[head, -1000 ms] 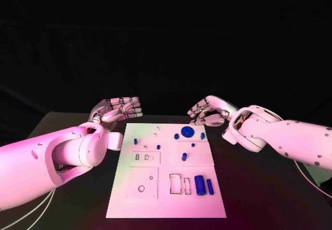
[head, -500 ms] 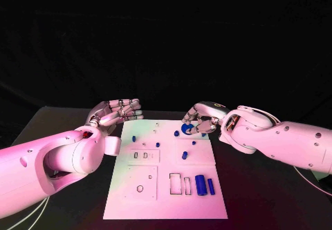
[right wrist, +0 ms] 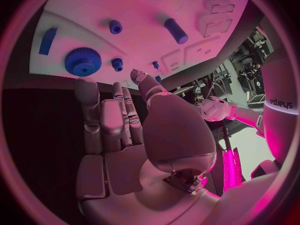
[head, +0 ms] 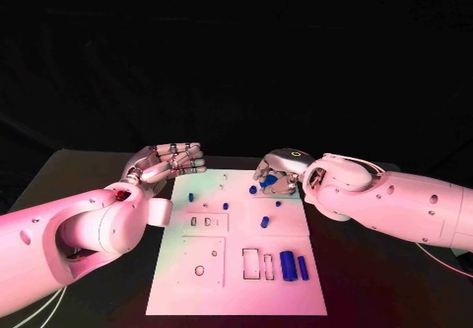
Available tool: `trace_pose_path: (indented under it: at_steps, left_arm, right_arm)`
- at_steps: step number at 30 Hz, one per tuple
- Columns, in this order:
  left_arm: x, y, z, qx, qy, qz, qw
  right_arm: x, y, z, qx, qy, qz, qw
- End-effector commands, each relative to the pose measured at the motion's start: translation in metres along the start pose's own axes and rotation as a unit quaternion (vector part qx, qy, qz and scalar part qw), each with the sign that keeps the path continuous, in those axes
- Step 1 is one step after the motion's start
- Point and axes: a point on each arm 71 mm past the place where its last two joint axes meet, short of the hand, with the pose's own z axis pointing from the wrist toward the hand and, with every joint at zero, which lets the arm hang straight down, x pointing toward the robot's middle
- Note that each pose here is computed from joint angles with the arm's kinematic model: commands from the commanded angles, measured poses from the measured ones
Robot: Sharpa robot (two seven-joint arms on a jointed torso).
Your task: Assemble the parts on the task board
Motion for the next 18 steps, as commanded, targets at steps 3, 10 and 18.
trace_pose_path:
  at_steps: [3,10,18]
  left_arm:
    - [0.004,-0.0042,-0.001,0.007,0.016,-0.001,1.0]
    - [0.0059,-0.0083,-0.0017,0.01,0.02,-0.001,1.0]
    - [0.0068,-0.0109,-0.0022,0.011,0.023,-0.001,1.0]
  right_arm:
    - [0.002,0.001,0.005,0.016,0.014,-0.041,0.999]
    - [0.005,0.003,0.012,0.02,0.028,-0.054,0.998]
    - [0.006,0.002,0.017,0.025,0.035,-0.066,0.997]
